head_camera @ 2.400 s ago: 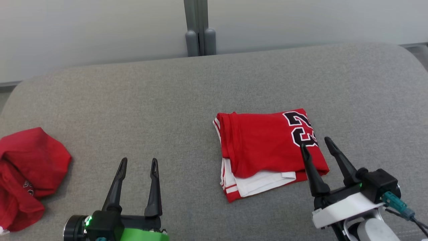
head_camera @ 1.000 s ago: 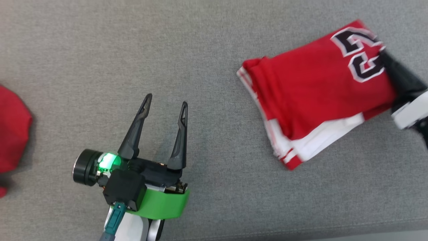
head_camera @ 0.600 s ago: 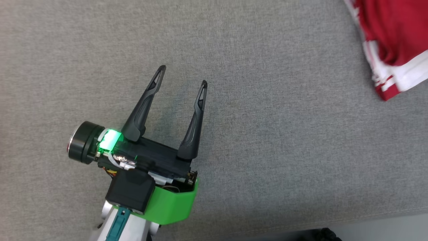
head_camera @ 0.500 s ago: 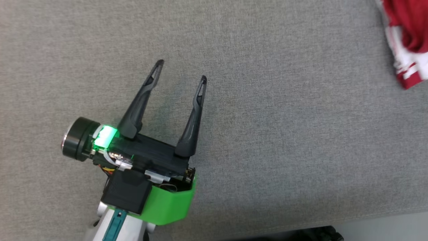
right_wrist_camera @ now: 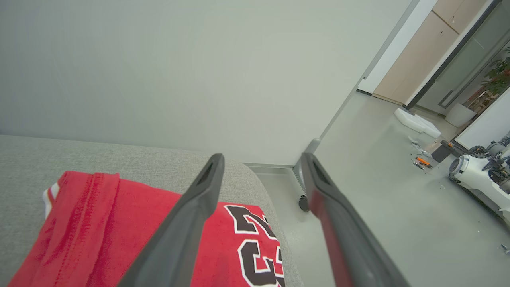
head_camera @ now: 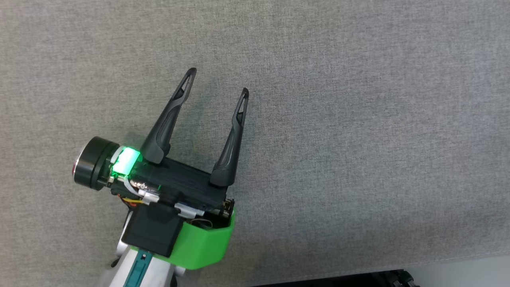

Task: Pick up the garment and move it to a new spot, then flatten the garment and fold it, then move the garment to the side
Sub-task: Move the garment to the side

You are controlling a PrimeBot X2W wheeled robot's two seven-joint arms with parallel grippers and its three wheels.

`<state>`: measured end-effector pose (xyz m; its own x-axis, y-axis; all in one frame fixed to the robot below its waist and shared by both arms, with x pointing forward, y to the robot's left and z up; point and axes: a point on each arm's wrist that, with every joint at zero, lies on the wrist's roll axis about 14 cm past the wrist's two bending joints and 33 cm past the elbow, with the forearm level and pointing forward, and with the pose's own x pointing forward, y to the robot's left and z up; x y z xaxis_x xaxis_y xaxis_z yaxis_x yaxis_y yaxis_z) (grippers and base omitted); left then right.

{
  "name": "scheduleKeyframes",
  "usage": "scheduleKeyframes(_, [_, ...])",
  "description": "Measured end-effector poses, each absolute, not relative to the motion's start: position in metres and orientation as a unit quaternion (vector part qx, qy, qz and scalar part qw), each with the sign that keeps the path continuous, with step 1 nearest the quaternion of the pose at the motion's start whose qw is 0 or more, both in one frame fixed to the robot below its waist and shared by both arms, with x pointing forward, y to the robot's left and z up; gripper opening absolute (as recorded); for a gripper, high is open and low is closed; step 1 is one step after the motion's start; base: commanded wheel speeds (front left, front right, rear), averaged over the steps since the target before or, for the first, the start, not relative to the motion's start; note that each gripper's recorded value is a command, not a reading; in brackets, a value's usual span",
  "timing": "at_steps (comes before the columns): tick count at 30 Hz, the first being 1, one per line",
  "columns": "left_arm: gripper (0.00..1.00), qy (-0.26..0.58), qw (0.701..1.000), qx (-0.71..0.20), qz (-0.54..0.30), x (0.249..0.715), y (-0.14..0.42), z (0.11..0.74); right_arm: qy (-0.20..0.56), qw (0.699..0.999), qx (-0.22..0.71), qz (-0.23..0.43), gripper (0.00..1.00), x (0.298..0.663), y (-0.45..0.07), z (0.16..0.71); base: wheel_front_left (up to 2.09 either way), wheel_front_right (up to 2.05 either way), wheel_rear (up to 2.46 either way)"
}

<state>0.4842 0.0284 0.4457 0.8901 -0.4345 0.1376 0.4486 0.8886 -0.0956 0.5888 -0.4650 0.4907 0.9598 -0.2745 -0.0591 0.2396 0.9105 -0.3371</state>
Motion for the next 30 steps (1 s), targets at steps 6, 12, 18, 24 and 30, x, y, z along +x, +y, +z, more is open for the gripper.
scheduleKeyframes(6, [1.00, -0.063, 0.974, -0.062, -0.208, 0.482, 0.036, 0.461, 0.040, 0.987, -0.145, -0.054, 1.00, 0.590, -0.391, 0.466, 0.00, 0.00, 0.00])
scheduleKeyframes(12, [1.00, -0.039, 0.982, -0.070, -0.172, 0.468, 0.053, 0.464, 0.045, 0.996, -0.075, 0.015, 1.00, 0.562, -0.306, 0.442, 0.00, 0.00, 0.00])
scheduleKeyframes(18, [1.00, -0.015, 0.989, -0.077, -0.128, 0.445, 0.077, 0.468, 0.020, 0.998, -0.021, 0.061, 1.00, 0.525, -0.241, 0.457, 0.00, 0.00, 0.00])
scheduleKeyframes(24, [1.00, -0.016, 0.992, -0.084, -0.092, 0.421, 0.100, 0.481, -0.021, 0.996, 0.028, 0.081, 1.00, 0.475, -0.193, 0.487, 0.00, 0.00, 0.00])
scheduleKeyframes(30, [1.00, -0.035, 0.994, -0.074, -0.072, 0.396, 0.117, 0.501, -0.052, 0.993, 0.061, 0.083, 1.00, 0.426, -0.168, 0.511, 0.00, 0.00, 0.00])
